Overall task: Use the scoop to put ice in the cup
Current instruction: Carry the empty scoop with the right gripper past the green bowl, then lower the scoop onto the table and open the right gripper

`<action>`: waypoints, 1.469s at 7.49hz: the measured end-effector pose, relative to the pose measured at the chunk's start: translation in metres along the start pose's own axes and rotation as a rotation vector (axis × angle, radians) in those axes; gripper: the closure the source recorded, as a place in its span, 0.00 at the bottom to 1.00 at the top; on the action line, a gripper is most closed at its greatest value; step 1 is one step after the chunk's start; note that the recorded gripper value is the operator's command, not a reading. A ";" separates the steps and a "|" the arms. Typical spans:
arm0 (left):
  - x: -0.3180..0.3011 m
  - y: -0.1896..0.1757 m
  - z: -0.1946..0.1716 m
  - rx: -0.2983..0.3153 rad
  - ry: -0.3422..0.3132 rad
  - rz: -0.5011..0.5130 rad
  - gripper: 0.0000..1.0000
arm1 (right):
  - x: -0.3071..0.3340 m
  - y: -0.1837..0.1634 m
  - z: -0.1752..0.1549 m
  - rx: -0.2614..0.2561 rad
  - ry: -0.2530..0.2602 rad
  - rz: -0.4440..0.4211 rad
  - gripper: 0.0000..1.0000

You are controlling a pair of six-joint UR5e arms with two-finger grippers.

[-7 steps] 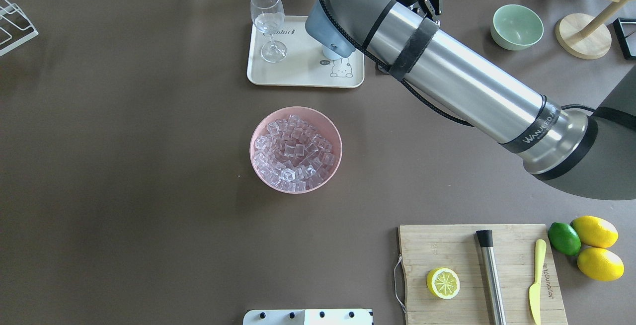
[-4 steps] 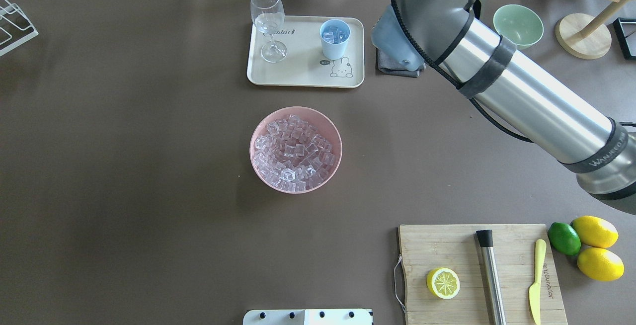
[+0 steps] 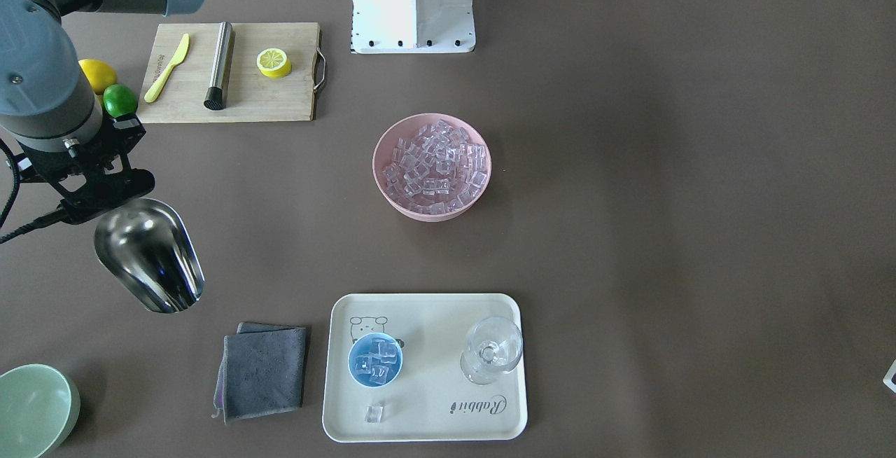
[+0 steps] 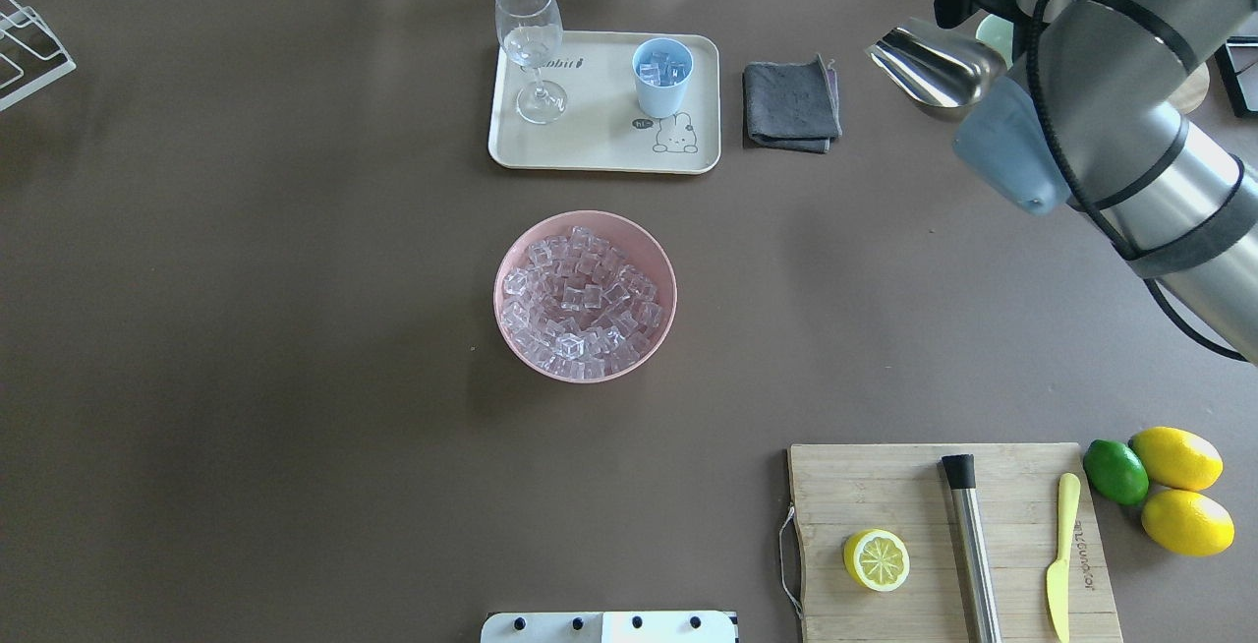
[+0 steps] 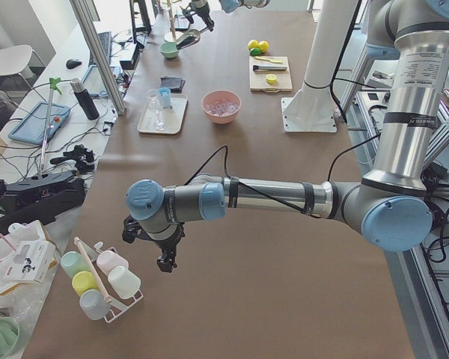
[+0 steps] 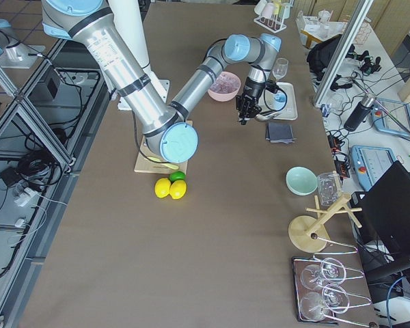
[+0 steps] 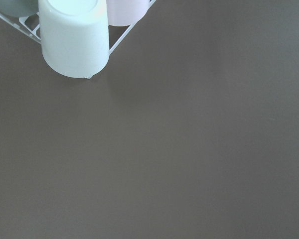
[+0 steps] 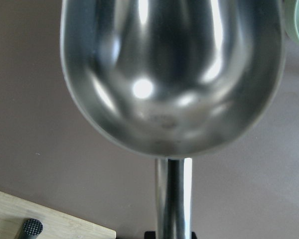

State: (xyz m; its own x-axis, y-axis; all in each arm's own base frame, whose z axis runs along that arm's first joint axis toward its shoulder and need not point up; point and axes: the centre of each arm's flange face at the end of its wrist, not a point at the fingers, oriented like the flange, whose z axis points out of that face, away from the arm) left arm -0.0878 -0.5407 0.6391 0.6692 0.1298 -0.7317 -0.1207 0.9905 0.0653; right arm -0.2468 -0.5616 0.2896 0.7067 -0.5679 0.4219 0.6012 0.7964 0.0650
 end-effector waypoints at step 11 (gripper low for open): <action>0.001 -0.001 0.001 -0.001 0.000 0.003 0.01 | 0.137 0.173 0.220 0.116 -0.246 0.535 1.00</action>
State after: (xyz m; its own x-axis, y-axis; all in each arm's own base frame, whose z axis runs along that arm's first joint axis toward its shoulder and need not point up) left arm -0.0862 -0.5410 0.6390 0.6689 0.1328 -0.7314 -0.1236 0.9901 0.0667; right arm -0.1284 -0.4558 0.5572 0.7847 -0.0287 0.6192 0.1315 0.9839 -0.1210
